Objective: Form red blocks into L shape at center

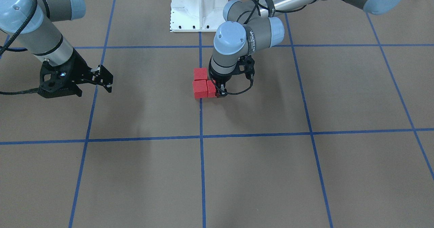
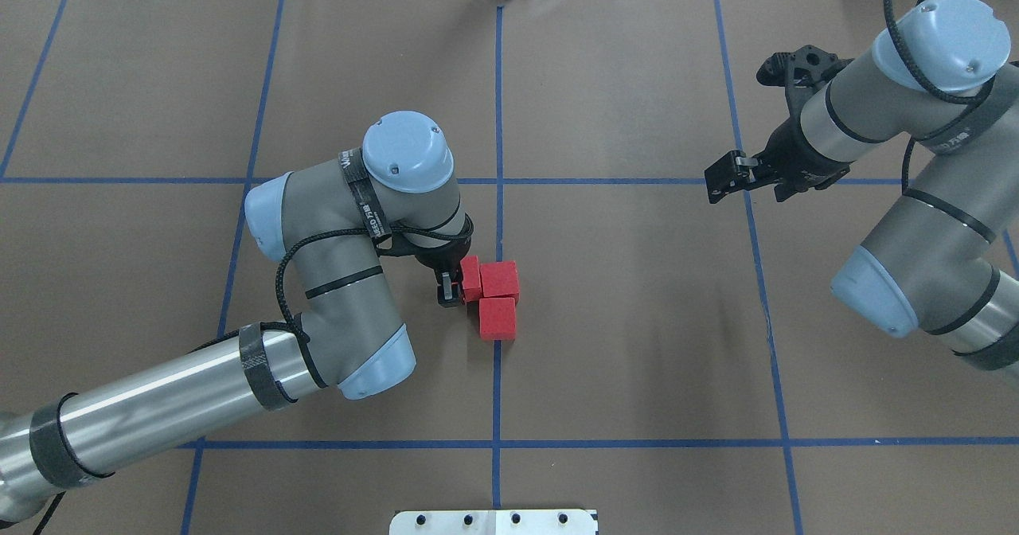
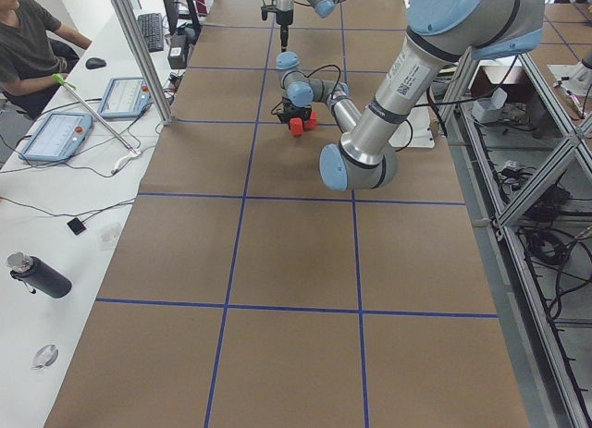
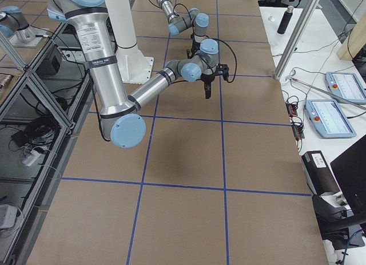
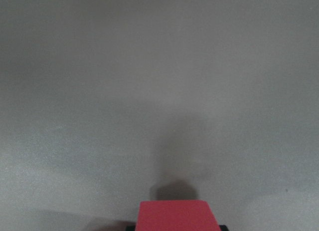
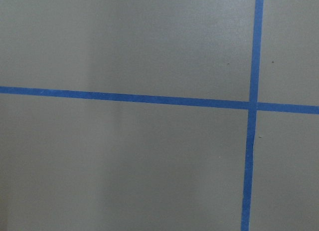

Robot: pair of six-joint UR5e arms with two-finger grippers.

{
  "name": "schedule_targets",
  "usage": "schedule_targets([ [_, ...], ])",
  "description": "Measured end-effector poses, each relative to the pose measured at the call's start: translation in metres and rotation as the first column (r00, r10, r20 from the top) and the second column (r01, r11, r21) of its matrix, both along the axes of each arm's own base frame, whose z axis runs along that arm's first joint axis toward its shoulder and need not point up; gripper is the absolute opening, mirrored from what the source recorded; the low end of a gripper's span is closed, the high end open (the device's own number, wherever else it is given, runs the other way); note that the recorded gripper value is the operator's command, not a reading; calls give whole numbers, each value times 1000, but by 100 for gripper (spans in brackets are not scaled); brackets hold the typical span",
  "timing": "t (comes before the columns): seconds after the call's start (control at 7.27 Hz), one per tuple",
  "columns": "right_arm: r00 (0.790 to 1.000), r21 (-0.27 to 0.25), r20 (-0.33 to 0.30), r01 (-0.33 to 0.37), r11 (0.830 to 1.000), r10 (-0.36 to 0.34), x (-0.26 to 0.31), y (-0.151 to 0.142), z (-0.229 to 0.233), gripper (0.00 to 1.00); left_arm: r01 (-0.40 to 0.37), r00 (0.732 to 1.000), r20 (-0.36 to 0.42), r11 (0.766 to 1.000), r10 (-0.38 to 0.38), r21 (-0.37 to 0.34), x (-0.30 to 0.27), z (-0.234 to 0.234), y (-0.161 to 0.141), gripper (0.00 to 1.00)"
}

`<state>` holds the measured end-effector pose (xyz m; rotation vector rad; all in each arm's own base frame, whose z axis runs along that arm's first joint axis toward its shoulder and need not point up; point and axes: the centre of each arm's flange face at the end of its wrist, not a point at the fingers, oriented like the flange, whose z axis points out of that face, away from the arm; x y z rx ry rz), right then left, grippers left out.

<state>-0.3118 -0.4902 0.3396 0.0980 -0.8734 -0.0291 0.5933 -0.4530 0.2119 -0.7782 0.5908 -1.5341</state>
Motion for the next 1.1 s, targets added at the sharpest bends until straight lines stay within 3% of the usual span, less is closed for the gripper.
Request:
schedule_targets([
  [0.55, 1000, 0, 0, 0, 1000, 0, 0, 0, 0, 100, -3, 1000, 3, 1000, 3, -2, 1, 2, 3, 1],
  [0.69, 1000, 0, 0, 0, 1000, 0, 0, 0, 0, 100, -3, 1000, 3, 1000, 3, -3, 2, 2, 3, 17],
  [0.83, 1000, 0, 0, 0, 1000, 0, 0, 0, 0, 100, -3, 1000, 3, 1000, 3, -3, 2, 1, 3, 99],
  [1.1, 1000, 0, 0, 0, 1000, 0, 0, 0, 0, 100, -5, 1000, 2, 1000, 5, 0, 2, 1, 4, 100],
])
